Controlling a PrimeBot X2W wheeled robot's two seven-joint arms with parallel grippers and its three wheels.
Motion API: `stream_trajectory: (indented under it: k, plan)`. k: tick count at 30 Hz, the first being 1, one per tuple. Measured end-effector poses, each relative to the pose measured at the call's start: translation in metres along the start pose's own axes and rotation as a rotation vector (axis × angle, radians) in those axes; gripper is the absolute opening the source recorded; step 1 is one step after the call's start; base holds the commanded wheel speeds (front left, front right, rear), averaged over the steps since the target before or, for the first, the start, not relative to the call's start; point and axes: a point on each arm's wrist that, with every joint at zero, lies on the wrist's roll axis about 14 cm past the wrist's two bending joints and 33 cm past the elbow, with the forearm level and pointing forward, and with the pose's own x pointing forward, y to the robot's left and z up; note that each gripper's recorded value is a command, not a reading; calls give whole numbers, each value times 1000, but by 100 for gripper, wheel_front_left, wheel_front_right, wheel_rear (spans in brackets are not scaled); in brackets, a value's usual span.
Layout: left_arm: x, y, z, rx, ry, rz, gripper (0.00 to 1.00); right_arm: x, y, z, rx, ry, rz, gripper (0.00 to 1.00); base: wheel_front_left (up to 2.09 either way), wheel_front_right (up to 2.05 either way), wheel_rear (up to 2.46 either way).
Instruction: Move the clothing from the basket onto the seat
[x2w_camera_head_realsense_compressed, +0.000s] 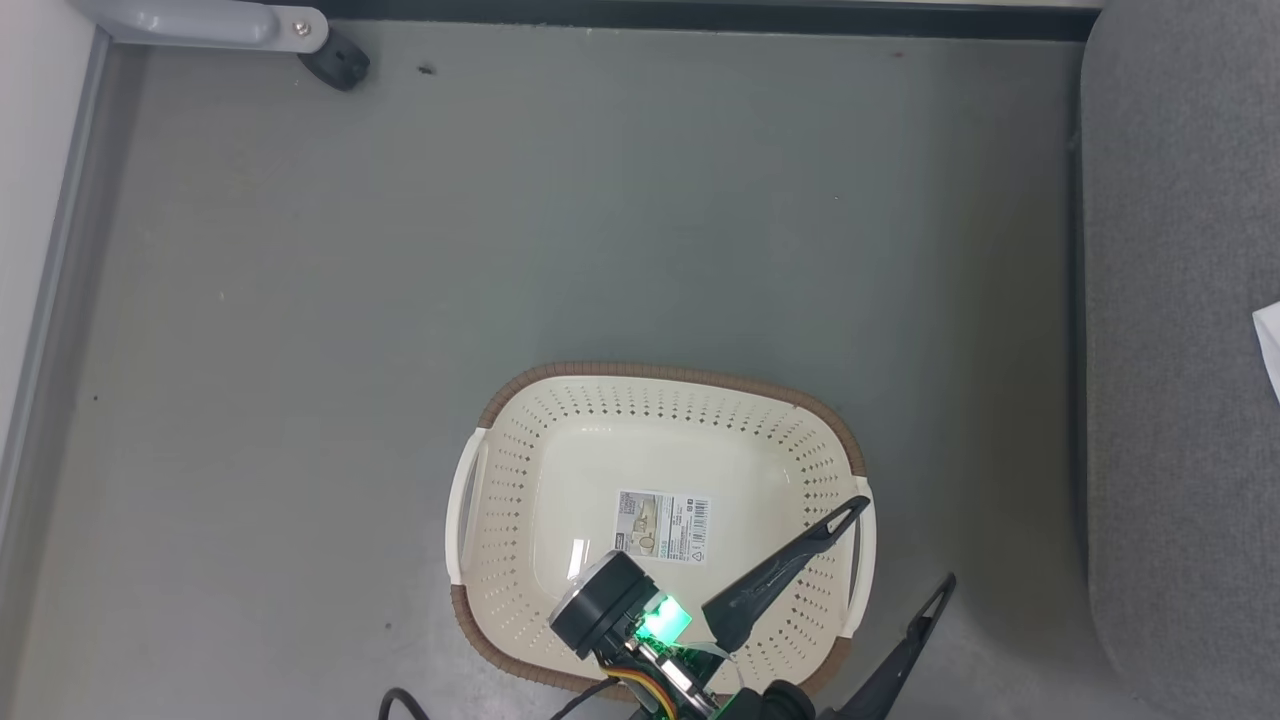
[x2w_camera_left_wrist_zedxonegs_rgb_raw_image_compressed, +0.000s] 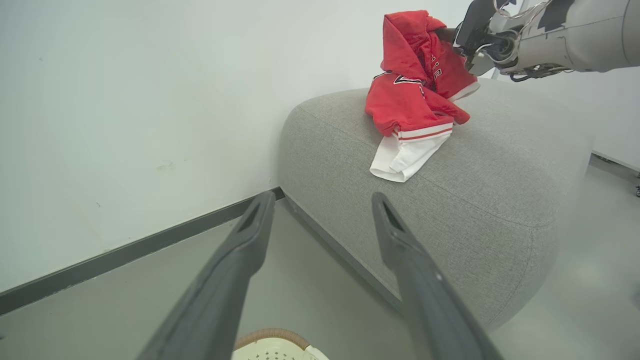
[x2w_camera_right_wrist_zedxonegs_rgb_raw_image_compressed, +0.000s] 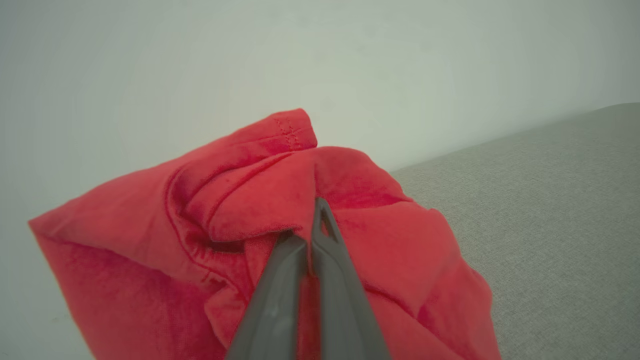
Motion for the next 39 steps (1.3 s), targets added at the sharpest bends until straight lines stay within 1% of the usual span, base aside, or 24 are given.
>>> stream_trajectory:
  k: [1, 3, 4, 5, 6, 7, 17, 28, 35, 39]
  plan:
    - [0, 1, -1, 1, 4, 2, 100, -1, 0, -1, -2, 5, -1, 0, 0, 0, 0]
    - [0, 1, -1, 5, 6, 3, 100, -3, -1, -3, -6, 13, -4, 26, 0, 0, 0]
    - [0, 1, -1, 7, 6, 3, 100, -4, -2, -3, -8, 16, -7, 47, 0, 0, 0]
    - [0, 1, 0, 10, 2, 3, 100, -5, -3, -2, -8, 18, -9, 79, 0, 0, 0]
    - [-1, 1, 0, 10, 1, 3, 100, -6, -4, -1, -7, 19, -10, 96, 0, 0, 0]
    - [-1, 0, 0, 9, 3, 3, 100, -7, -4, 0, -6, 19, -10, 100, 0, 0, 0]
    - [-3, 0, 6, 46, 0, 9, 100, -25, 1, 0, 3, 41, 0, 100, 0, 0, 0]
    - [-9, -4, 22, 90, -21, 21, 100, -61, 10, -10, 10, 87, 35, 100, 0, 0, 0]
    - [-23, -6, 28, 94, -20, 56, 100, -88, 29, -10, 31, 83, 95, 100, 0, 0, 0]
    - [-31, -2, 31, 102, -22, 92, 100, -106, 48, -9, 47, 68, 151, 100, 0, 0, 0]
